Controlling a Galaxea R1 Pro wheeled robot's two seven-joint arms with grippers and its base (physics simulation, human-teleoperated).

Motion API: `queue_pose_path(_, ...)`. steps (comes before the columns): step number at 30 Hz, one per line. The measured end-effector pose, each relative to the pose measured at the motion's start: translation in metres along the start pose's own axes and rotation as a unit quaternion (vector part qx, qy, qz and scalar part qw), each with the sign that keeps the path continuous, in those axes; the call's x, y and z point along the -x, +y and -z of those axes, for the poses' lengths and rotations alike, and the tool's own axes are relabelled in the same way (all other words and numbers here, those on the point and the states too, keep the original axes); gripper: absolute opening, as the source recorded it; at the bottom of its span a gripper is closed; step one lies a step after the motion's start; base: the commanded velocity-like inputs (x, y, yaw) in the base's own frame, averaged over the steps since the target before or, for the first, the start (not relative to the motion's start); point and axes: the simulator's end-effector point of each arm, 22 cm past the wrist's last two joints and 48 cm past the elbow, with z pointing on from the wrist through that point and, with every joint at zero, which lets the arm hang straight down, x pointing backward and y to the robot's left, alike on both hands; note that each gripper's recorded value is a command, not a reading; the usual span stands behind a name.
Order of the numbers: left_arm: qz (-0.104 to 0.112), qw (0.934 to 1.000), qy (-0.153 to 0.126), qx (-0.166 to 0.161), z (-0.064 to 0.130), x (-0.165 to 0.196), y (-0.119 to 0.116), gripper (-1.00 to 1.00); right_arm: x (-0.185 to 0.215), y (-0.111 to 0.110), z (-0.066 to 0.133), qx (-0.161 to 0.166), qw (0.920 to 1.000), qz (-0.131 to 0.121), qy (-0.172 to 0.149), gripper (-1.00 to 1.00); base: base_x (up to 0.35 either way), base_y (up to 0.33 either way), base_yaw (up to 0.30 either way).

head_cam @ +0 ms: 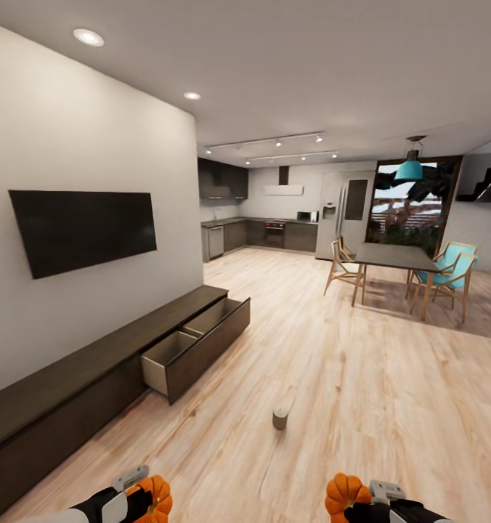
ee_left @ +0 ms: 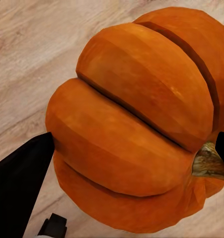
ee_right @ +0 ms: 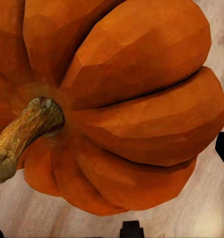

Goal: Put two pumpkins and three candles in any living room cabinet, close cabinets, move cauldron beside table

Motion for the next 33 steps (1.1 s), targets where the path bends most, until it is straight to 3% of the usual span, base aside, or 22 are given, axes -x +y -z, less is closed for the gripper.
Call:
queue_pose_path(11,0.000,1.0000,0.000,0.000,0.000,0.000,0.000,-1.00,0.008,0.001,0.000,0.001,0.9997,0.008,-0.021,-1.00,0.263,-0.192,-0.018)
queue_pose_path(33,0.001,1.0000,-0.005,-0.003,0.003,0.004,-0.003,-1.00,0.014,0.002,0.003,0.001,0.9996,0.006,-0.029,-1.00,0.308,-0.176,-0.230)
